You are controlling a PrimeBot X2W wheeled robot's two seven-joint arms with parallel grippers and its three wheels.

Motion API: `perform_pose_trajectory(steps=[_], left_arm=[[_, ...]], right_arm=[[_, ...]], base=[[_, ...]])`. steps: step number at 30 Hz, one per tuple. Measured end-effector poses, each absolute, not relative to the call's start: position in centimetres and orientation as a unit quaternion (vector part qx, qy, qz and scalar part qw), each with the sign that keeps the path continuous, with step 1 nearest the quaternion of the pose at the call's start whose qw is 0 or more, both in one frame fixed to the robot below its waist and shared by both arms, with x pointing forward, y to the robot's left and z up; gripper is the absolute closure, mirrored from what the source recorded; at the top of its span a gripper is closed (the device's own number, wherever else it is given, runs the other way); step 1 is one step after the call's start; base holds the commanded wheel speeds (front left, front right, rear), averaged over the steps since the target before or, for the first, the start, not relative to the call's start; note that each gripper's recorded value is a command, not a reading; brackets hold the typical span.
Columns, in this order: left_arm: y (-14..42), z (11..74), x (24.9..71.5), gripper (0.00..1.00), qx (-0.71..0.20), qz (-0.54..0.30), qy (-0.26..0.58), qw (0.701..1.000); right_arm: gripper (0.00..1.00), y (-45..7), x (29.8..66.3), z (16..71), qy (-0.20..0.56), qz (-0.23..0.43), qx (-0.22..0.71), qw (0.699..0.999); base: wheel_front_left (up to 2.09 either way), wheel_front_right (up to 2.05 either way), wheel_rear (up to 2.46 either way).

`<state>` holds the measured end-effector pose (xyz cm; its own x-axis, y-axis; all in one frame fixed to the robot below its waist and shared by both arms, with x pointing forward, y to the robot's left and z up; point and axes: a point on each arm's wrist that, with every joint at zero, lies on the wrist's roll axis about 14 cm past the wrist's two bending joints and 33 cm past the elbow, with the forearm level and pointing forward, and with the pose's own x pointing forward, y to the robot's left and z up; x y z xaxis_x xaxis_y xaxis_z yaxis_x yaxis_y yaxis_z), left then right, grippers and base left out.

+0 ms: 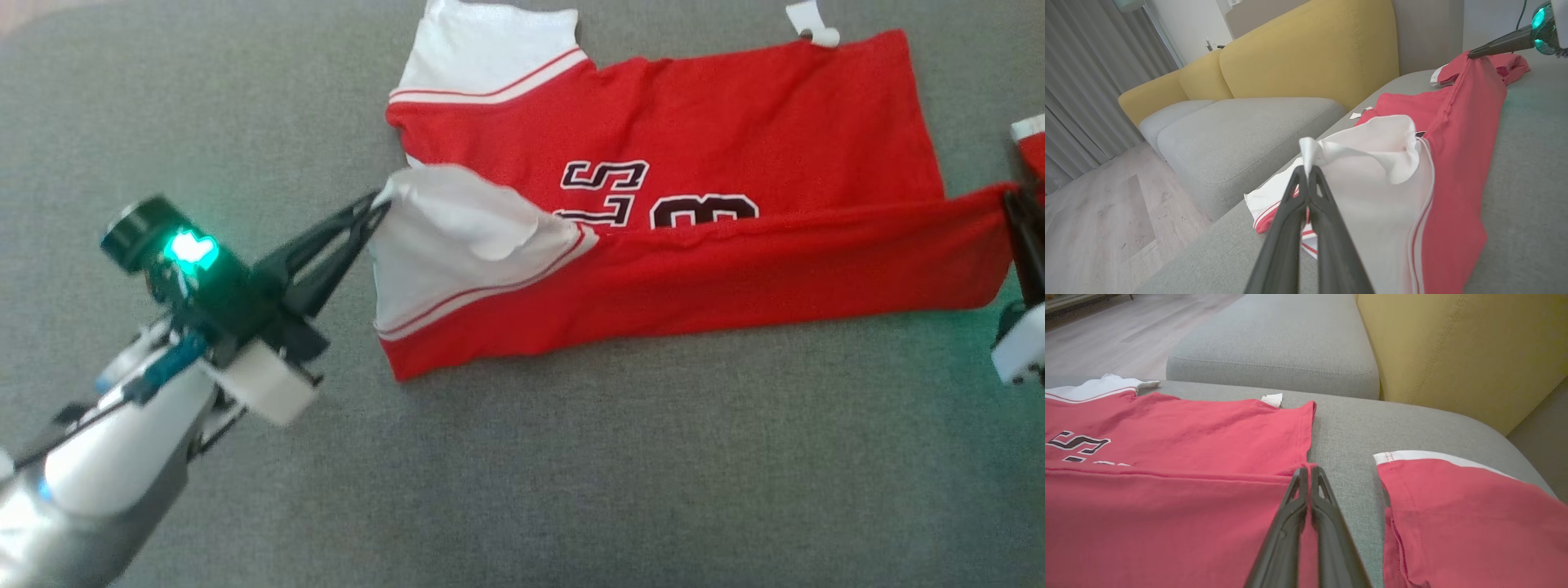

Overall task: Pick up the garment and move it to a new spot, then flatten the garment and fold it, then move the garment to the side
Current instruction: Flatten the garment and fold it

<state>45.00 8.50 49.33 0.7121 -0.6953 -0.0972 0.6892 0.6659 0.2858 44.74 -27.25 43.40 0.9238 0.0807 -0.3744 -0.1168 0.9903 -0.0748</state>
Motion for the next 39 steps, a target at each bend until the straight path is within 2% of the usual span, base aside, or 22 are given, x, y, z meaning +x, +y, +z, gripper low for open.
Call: perform_pose_trajectory(steps=[3, 4, 5, 6, 9, 12, 18, 24, 35, 37, 38, 39], left_arm=[[8.1, 48.9, 46.5, 1.0, 0.156, -0.381, -0.007, 0.911], [7.8, 48.7, 47.5, 1.0, 0.136, -0.375, -0.001, 0.917], [7.8, 48.4, 47.8, 0.71, 0.13, -0.372, 0.004, 0.919], [7.8, 48.1, 48.0, 0.0, 0.126, -0.37, 0.008, 0.92], [7.9, 47.9, 48.6, 0.0, 0.115, -0.355, 0.01, 0.928], [9.1, 48.7, 49.2, 0.0, 0.099, -0.304, -0.002, 0.948], [9.3, 44.5, 43.8, 0.0, -0.009, -0.223, 0.071, 0.972], [8.6, 39.5, 38.4, 0.0, -0.074, -0.177, 0.177, 0.965], [8.1, 36.3, 36.9, 0.0, -0.051, -0.177, 0.251, 0.95], [7.9, 36.3, 37.0, 0.27, -0.05, -0.184, 0.251, 0.949], [7.7, 36.4, 37.2, 0.53, -0.05, -0.188, 0.249, 0.949], [7.7, 36.5, 37.3, 0.61, -0.049, -0.191, 0.248, 0.949]], right_arm=[[1.0, -27.2, 45.8, 42.7, 0.197, 0.05, -0.054, 0.978], [0.59, -27.0, 46.4, 42.2, 0.2, 0.049, -0.055, 0.977], [0.0, -27.0, 46.6, 41.9, 0.201, 0.047, -0.052, 0.977], [0.0, -27.0, 46.7, 41.6, 0.201, 0.043, -0.048, 0.978], [0.0, -26.6, 46.7, 41.0, 0.193, 0.041, -0.042, 0.979], [0.0, -26.1, 46.6, 41.1, 0.177, 0.04, -0.034, 0.983], [0.0, -25.4, 44.9, 41.3, 0.155, 0.029, -0.004, 0.988], [0.0, -24.6, 42.7, 40.6, 0.161, 0.013, 0.054, 0.985], [0.0, -25.4, 42.4, 41.6, 0.147, 0.002, 0.056, 0.988], [0.0, -25.5, 42.4, 41.6, 0.146, -0.001, 0.058, 0.988], [0.0, -25.5, 42.4, 41.6, 0.146, -0.002, 0.059, 0.988], [0.0, -25.4, 42.4, 41.6, 0.146, -0.002, 0.059, 0.987]], base=[[0.0, 0.0, 0.0], [0.0, 0.0, 0.0], [0.0, 0.0, 0.0], [0.0, 0.0, 0.0], [0.0, 0.0, 0.0], [0.0, 0.0, 0.0], [0.0, 0.0, 0.0], [0.0, 0.0, 0.0], [0.0, 0.0, 0.0], [0.0, 0.0, 0.0], [0.0, 0.0, 0.0], [0.0, 0.0, 0.0]])
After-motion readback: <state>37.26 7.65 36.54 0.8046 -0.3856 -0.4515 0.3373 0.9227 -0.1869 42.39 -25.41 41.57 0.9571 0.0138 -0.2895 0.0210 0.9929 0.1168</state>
